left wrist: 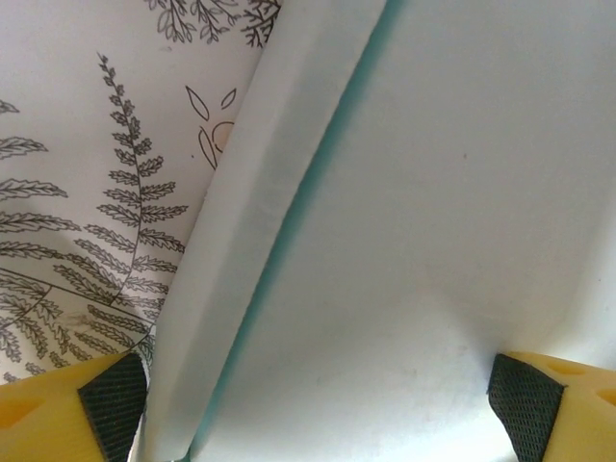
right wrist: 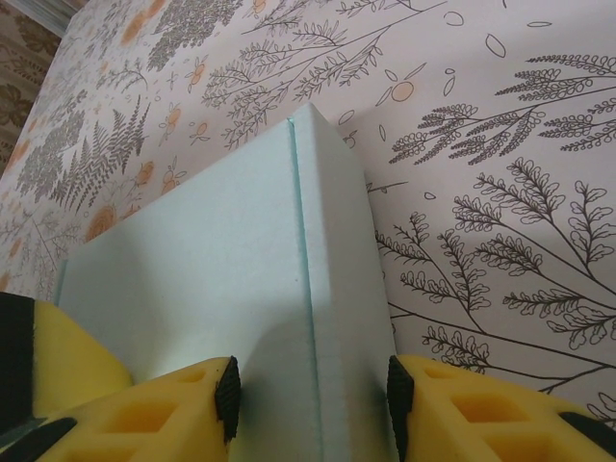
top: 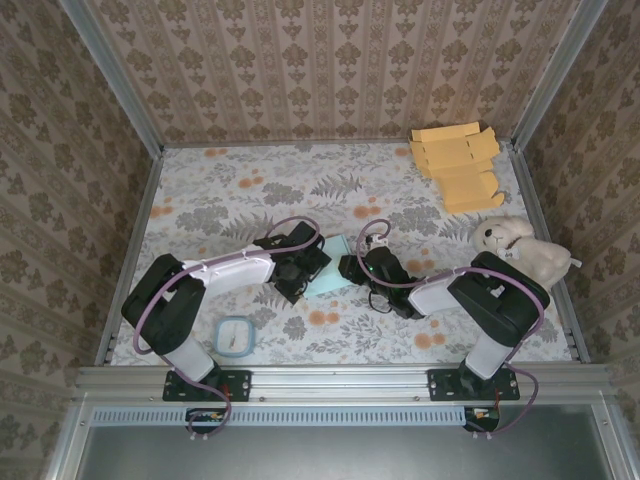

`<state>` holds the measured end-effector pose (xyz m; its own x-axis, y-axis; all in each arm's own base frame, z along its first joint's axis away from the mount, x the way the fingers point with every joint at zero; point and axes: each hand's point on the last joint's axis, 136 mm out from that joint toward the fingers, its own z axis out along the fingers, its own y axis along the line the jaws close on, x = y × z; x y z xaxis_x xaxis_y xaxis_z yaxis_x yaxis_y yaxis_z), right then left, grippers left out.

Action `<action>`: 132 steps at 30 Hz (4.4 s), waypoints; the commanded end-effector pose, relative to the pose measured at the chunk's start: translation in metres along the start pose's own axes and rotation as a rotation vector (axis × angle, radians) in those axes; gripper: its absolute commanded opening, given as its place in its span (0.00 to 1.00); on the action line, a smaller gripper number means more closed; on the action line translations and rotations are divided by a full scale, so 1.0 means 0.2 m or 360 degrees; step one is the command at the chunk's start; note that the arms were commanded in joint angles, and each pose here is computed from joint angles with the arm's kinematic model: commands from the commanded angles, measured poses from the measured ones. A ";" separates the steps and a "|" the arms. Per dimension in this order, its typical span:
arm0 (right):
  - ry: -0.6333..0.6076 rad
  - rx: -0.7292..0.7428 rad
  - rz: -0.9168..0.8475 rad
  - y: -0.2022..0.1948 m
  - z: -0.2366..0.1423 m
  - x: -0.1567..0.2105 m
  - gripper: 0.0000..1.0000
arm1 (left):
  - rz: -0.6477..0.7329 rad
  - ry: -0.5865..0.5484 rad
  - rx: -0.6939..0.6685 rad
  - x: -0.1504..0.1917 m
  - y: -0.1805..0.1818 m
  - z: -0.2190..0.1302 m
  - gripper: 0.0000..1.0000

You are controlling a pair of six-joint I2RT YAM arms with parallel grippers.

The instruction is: Fold the paper box

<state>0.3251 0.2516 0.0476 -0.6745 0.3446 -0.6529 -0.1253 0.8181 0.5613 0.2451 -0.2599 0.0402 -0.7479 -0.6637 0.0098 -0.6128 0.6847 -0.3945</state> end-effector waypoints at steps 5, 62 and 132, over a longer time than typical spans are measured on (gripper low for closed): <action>0.0052 0.0117 -0.0110 -0.06 -0.06 0.02 0.49 | -0.0043 -0.0016 -0.0112 -0.05 0.13 0.05 0.95; 0.0131 0.0086 -0.0608 -0.08 0.15 0.22 0.39 | -0.0041 0.0057 -0.0162 -0.04 0.18 0.11 0.93; 0.0272 -0.0150 -0.0109 -0.03 0.16 0.29 0.34 | 0.0170 -0.0173 0.0048 -0.18 -0.01 -0.23 0.96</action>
<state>0.3235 0.3123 0.0350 -0.6974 0.2193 -0.6823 -0.3646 0.7110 0.6012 0.2585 -0.2378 0.0674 -0.7751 -0.6281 -0.0692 -0.5442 0.7191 -0.4321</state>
